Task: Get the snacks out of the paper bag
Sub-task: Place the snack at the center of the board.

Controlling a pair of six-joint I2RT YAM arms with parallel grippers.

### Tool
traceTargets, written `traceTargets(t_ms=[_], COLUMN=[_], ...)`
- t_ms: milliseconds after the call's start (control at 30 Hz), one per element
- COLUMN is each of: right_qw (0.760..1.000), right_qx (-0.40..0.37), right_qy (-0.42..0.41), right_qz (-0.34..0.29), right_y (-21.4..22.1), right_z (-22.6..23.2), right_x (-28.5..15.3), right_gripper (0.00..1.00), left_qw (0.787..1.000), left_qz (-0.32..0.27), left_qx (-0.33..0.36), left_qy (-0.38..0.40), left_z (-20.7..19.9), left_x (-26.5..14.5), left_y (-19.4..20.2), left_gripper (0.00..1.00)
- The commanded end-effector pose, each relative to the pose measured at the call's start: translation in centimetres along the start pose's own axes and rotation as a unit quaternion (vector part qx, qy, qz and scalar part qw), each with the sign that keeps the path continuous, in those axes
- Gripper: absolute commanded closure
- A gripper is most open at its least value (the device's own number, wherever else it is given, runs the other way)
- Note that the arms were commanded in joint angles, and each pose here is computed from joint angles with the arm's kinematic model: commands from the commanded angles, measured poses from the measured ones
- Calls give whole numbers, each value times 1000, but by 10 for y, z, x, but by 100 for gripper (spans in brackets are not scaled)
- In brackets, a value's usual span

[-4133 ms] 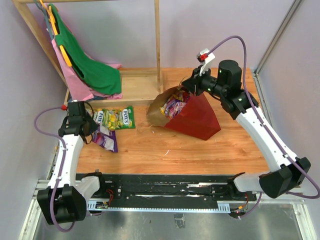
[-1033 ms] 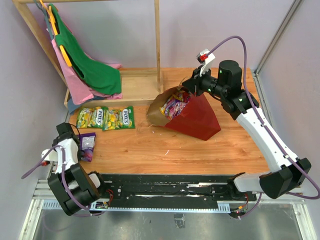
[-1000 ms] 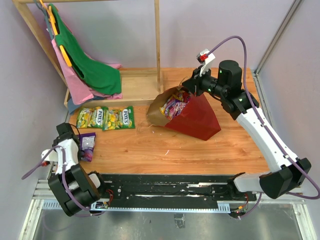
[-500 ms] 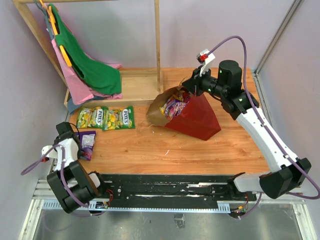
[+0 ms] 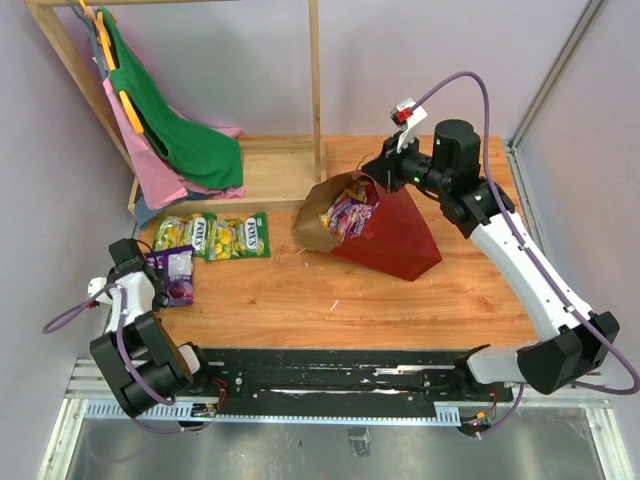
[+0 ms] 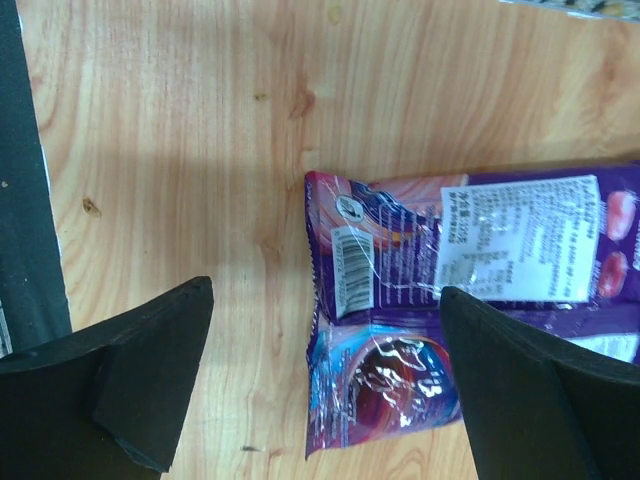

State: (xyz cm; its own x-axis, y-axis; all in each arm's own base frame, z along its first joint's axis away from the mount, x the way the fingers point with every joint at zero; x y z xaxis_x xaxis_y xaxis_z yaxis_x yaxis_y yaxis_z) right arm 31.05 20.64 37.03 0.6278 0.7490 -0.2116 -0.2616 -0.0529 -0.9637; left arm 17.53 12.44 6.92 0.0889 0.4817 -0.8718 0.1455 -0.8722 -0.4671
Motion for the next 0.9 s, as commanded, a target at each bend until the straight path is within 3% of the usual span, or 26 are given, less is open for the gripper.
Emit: traceTargets(t_ms=[0, 200, 333, 400, 500, 567, 700, 800, 867], right_qw=[999, 999, 999, 999, 999, 999, 1000, 1000, 999], right_qx=[-19, -14, -11, -11, -12, -13, -11, -6, -5], right_qy=[-13, -16, -20, -20, -19, -17, -13, -15, -15], right_qz=[-36, -34, -32, -32, -31, -29, -25, -25, -28], right_y=[-24, -23, -23, -23, -23, -22, -19, -19, -19], right_z=[4, 3, 4, 4, 3, 2, 0, 0, 0], right_x=[-2, 2, 3, 3, 4, 5, 8, 10, 9], right_gripper=[99, 99, 99, 99, 99, 99, 99, 99, 99], left_qw=[999, 996, 986, 969, 931, 896, 795, 738, 719], left_qz=[-18, -43, -41, -18, 11, 20, 31, 48, 56], left_qx=[0, 9, 41, 79, 123, 145, 190, 234, 273], left_qy=[36, 81, 156, 233, 342, 420, 575, 631, 636], left_z=[-6, -2, -14, -28, -42, -50, -65, -70, -74], left_x=[-26, -65, -92, -107, -126, -142, -184, -209, -219], left_y=[-16, -31, -36, -30, -14, 1, 30, 53, 69], left_gripper=[0, 0, 0, 0, 0, 0, 0, 0, 0])
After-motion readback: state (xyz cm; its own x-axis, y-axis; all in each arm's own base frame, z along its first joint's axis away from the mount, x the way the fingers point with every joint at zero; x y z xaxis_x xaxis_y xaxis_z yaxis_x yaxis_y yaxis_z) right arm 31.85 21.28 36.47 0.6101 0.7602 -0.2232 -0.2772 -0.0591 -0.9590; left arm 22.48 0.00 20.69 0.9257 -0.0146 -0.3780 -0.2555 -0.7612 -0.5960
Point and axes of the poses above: each gripper's point midway between its finger pads, its own x axis out along the fingers, its own z axis along the line the jaws close on, y = z × x, the point moved 5 cm from there along -x, back along the fingers, and after that the axes turned 3 degrees about x, right-handed, at the moved point
